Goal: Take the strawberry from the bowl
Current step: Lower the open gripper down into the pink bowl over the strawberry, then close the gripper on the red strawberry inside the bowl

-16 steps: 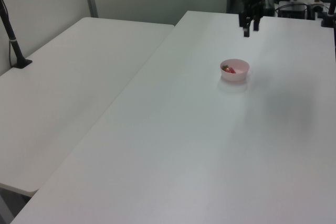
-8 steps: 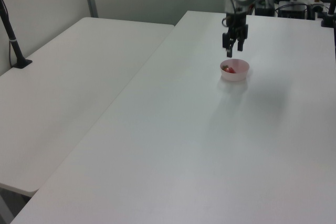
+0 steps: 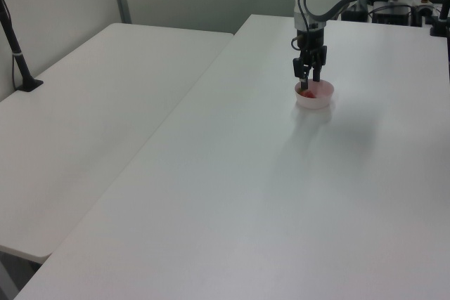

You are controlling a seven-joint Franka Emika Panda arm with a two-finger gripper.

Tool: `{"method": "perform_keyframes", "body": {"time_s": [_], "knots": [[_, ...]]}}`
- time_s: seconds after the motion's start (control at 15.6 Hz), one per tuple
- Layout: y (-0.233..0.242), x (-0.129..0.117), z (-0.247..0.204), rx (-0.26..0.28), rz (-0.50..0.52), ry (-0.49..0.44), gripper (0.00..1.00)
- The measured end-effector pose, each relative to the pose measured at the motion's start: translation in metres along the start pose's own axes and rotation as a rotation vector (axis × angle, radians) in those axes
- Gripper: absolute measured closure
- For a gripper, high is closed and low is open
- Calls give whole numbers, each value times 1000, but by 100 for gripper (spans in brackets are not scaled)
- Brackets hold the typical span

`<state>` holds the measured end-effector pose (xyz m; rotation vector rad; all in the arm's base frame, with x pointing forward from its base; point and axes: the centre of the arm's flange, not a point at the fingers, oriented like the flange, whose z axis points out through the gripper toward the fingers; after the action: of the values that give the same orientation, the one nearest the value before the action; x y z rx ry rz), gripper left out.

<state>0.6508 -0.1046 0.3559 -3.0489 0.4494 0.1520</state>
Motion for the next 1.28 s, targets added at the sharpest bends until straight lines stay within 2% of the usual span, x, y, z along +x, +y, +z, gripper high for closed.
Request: {"method": "perform_keyframes", "body": {"time_s": [0.19,0.32,0.83,0.9,1.28], "knots": [[0,1,6,-2,0,-8,34],[0,2,12,-4,1,-18,39],[-6,13,38,-12,-7,20,37],[-8,13,39,-12,-11,19,45],[-13,14,27,-9,-21,39,56]]}}
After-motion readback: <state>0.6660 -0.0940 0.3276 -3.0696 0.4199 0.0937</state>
